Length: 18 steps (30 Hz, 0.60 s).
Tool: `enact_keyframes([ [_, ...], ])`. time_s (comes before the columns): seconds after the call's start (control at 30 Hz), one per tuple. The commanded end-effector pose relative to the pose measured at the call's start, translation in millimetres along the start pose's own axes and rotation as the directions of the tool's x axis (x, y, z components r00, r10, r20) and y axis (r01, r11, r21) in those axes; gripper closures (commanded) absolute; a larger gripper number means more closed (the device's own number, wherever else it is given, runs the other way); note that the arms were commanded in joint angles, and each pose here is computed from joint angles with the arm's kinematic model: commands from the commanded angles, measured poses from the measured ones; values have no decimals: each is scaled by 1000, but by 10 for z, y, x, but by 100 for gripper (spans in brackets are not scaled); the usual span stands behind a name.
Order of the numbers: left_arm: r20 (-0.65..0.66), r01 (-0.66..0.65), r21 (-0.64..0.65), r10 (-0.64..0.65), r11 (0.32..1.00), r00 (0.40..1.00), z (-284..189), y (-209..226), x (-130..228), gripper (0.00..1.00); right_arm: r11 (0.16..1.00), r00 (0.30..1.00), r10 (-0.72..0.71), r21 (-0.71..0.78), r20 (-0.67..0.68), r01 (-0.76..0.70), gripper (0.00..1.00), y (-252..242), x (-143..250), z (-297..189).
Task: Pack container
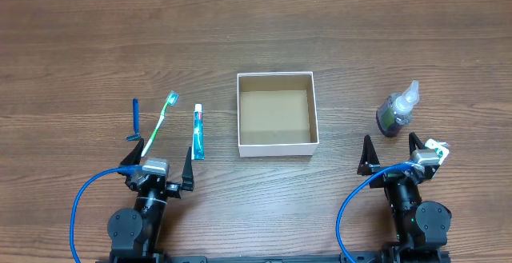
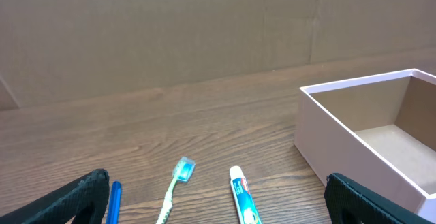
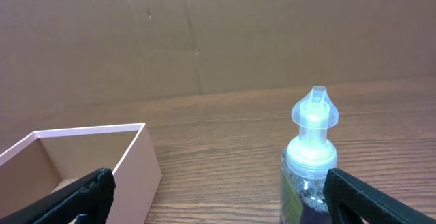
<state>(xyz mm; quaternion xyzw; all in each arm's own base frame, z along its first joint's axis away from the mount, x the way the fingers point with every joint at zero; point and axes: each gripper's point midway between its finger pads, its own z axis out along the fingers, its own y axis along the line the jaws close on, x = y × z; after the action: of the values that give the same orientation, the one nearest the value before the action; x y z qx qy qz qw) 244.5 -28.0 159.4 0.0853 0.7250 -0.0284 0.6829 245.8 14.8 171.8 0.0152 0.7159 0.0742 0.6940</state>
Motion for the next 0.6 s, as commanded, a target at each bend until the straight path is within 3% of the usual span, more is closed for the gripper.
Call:
enact_keyframes([
  [0.0,6,-5,16,5,1000,1000,-3,-31,-3,0,1000,1000,-5,-8,4,5,0,15,16,2],
  [0.5,14,-8,3,8,1000,1000,-3,-8,-24,0,1000,1000,-4,-19,19,4,0,35,-20,2],
  [0.57,35,-10,-1,10,1000,999,-4,1,-77,0,998,999,46,-33,13,-46,0,59,-13,1],
])
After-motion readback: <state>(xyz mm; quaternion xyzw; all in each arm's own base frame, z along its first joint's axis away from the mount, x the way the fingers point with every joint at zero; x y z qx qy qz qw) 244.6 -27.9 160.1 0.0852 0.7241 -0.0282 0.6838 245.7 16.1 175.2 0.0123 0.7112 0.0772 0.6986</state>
